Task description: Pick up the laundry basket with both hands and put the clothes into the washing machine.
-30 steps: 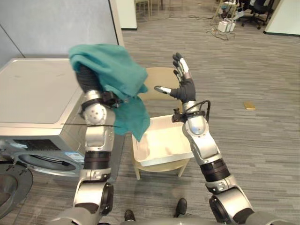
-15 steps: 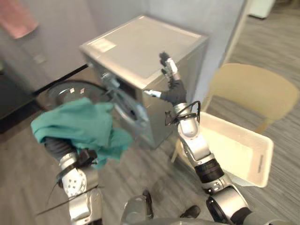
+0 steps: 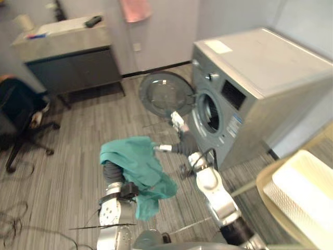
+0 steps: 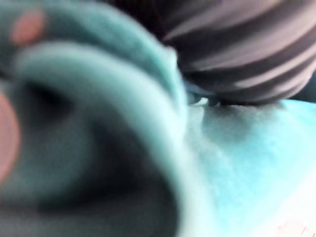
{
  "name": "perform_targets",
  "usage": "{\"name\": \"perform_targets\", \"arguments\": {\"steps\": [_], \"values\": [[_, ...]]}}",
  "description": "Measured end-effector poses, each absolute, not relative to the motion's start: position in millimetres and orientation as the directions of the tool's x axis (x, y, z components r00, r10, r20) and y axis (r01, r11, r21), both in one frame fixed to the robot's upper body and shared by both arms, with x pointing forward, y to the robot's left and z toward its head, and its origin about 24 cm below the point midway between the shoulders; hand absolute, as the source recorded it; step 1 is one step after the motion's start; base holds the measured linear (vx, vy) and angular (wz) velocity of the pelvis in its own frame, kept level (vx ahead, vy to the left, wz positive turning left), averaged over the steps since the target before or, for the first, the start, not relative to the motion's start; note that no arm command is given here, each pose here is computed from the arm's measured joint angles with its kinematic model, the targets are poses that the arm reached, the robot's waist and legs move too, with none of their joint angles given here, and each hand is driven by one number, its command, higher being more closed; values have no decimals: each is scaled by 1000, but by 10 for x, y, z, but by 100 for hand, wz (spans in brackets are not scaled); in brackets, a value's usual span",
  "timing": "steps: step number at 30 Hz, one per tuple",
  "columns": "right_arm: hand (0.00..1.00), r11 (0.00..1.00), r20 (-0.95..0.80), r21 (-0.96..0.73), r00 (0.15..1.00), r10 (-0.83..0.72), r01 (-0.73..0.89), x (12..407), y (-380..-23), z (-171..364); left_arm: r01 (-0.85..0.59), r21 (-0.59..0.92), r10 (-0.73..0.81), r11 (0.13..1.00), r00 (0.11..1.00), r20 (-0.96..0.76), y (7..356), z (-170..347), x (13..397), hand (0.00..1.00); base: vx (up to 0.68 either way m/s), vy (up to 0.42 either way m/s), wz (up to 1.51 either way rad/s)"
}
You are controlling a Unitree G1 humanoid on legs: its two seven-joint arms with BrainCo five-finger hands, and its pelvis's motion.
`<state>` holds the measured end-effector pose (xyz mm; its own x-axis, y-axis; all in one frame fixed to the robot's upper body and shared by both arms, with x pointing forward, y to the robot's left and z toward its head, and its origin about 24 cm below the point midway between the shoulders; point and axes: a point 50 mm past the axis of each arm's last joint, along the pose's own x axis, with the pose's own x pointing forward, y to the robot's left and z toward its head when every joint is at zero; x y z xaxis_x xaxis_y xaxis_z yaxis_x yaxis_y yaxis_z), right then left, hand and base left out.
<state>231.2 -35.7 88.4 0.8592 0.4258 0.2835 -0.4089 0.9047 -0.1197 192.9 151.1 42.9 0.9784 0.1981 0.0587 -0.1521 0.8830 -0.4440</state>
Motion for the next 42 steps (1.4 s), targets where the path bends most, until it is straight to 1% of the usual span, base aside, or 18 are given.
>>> {"name": "perform_targets", "arguments": {"steps": [4,7,8,11,12,13,15,18,19,22,24,28,29,31,34,37,40,42], "values": [[0,919,202,-115,897,394,-377,2223,-488,680,-134,-435,155,891,988,13,1457,333,1936,100,98,-36,64],[0,929,75,-150,932,353,-340,2140,-666,390,-139,-427,143,894,989,-22,1441,255,1936,100,200,-56,36],[0,930,-6,-165,943,332,-328,2102,-750,226,-138,-425,136,894,990,-35,1433,238,1937,100,271,-55,26],[0,936,-124,-178,951,284,-303,1952,-879,2,-148,-426,136,893,989,-57,1423,196,1917,100,362,-104,26],[0,938,-215,-177,941,260,-299,1830,-937,-185,-164,-427,145,890,986,-77,1442,164,1893,100,348,-118,26],[0,932,-250,-196,934,253,-305,1769,-960,-246,-175,-428,151,887,984,-89,1464,143,1869,100,450,-113,-32],[0,906,-358,-254,903,239,-340,1569,-1032,-434,-248,-420,193,873,966,-169,1571,-2,1678,100,436,-23,-128],[0,880,-478,-306,858,187,-362,1462,-1136,-699,-285,-412,197,866,950,-243,1592,-145,1588,100,431,4,-104],[0,851,-555,-340,816,162,-400,1415,-1196,-871,-291,-420,177,860,941,-290,1571,-251,1552,100,390,19,-94],[0,830,-658,-328,739,143,-452,1287,-1231,-1096,-318,-403,152,858,908,-391,1543,-453,1449,100,403,116,-108],[0,819,-697,-323,704,134,-475,1262,-1256,-1196,-313,-403,129,860,897,-422,1518,-522,1415,100,325,257,-118],[0,824,-715,-319,690,116,-469,1264,-1278,-1251,-310,-406,106,860,886,-451,1462,-591,1390,100,350,483,-147],[0,848,-738,-284,666,105,-448,1266,-1234,-1311,-306,-371,101,877,872,-479,1522,-669,1412,100,305,505,-97],[0,867,-744,-262,661,98,-424,1229,-1223,-1322,-280,-366,88,888,882,-463,1533,-641,1484,100,192,278,-55],[0,911,-770,-232,637,42,-340,1180,-1309,-1377,-233,-352,55,906,892,-449,1513,-628,1572,100,181,370,-84],[0,942,-785,-208,620,0,-264,1224,-1395,-1403,-225,-314,45,923,870,-492,1537,-721,1568,100,133,268,-114],[0,942,-785,-205,619,5,-267,1259,-1398,-1404,-237,-301,49,924,852,-521,1562,-787,1528,100,118,132,-103],[0,937,-787,-206,617,12,-281,1295,-1394,-1408,-253,-319,45,913,842,-538,1552,-827,1524,100,166,3,-91]]}}
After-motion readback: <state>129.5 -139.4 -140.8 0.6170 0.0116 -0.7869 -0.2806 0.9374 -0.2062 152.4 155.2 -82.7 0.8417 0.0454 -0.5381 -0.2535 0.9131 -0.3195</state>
